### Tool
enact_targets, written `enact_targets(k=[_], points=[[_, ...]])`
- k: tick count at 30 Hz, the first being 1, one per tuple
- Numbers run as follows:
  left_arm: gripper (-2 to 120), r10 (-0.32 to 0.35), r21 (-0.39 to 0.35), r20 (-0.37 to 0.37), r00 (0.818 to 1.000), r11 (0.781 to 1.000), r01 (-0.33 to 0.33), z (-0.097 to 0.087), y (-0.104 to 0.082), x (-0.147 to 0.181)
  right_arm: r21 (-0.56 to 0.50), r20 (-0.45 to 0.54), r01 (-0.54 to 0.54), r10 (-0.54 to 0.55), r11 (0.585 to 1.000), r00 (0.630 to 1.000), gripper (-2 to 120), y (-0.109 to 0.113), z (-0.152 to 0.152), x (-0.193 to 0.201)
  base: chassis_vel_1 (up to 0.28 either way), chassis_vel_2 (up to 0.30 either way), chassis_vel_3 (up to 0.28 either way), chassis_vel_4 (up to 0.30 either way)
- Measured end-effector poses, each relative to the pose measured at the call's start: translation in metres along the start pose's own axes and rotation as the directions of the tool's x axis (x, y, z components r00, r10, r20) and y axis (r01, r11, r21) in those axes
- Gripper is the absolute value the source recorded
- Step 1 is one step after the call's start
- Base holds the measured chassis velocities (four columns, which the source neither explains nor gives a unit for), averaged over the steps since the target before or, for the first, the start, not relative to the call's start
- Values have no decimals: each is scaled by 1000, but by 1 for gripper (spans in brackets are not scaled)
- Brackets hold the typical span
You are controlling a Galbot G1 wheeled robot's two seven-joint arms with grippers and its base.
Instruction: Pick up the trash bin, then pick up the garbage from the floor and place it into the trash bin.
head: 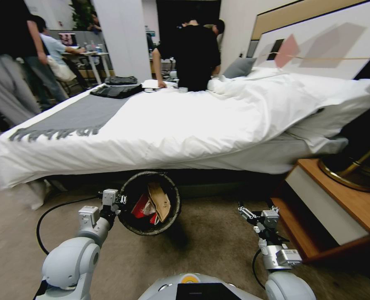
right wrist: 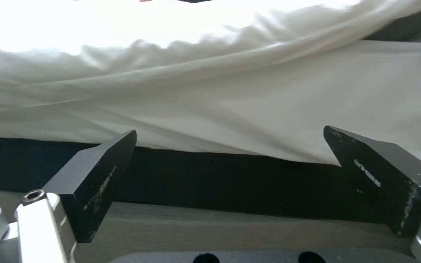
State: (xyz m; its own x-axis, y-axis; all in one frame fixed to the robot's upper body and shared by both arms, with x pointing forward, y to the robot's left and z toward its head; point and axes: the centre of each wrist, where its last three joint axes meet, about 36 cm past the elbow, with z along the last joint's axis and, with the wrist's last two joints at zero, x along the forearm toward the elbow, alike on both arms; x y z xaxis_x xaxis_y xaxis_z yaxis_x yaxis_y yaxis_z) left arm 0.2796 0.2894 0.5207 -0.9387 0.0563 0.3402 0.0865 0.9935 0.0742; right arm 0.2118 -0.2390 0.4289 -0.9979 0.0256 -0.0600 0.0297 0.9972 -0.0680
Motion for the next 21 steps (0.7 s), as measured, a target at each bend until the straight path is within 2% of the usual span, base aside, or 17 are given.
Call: enact_targets(k=[21], points=[[1,4,2,1,1000,1000,-4,1,2,-1,-8,-28,-4,3,1000,1000,100,4,8,2,104,106,108,102]])
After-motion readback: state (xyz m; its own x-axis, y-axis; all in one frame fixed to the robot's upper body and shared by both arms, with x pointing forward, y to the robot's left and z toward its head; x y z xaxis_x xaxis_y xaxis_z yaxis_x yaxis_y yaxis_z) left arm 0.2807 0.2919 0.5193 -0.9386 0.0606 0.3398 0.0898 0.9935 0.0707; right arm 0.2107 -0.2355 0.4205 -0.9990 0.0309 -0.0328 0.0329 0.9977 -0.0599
